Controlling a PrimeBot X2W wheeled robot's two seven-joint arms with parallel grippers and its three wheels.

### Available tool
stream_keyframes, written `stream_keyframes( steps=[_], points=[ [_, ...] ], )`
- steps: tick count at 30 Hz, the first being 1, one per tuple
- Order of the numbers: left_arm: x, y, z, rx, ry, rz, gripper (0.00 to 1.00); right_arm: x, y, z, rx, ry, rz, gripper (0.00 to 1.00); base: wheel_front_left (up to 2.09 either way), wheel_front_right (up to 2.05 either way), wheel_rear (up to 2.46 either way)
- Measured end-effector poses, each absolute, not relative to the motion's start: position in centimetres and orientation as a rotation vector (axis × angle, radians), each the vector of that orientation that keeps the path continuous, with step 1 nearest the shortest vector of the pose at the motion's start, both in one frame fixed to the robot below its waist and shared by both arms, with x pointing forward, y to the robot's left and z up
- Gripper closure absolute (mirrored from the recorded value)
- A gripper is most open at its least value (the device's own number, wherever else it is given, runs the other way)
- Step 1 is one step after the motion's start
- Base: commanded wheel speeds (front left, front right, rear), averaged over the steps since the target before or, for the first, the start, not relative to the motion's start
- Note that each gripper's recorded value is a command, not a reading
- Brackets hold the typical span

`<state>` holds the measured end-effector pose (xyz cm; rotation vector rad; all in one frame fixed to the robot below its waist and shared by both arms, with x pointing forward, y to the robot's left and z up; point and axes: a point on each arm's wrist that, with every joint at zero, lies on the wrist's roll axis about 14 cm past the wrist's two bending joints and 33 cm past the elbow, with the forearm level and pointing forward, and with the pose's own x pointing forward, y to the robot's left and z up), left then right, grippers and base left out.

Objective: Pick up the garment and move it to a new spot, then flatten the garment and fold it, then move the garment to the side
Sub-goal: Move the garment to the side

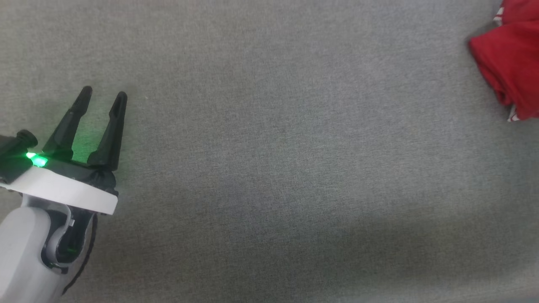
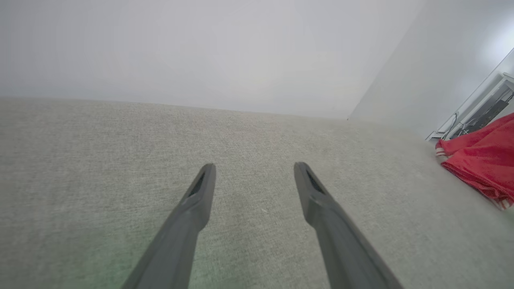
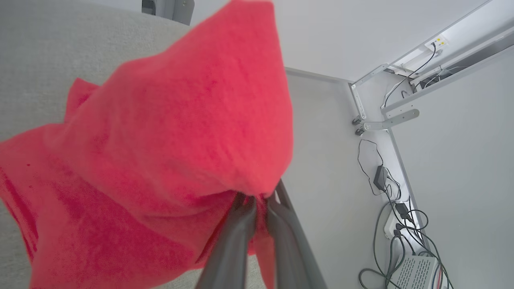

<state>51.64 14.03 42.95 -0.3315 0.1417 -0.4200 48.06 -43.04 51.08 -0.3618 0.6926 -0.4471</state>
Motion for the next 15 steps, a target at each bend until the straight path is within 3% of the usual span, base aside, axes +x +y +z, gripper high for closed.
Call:
stream_keyframes(
  steps=[15],
  points=[
    [52.2, 15.4, 40.8, -0.316, 0.190, -0.408, 0.00, 48.5, -42.9, 43.6, -0.331, 0.794, -0.526, 1.00, 0.00, 0.00, 0.00]
  ],
)
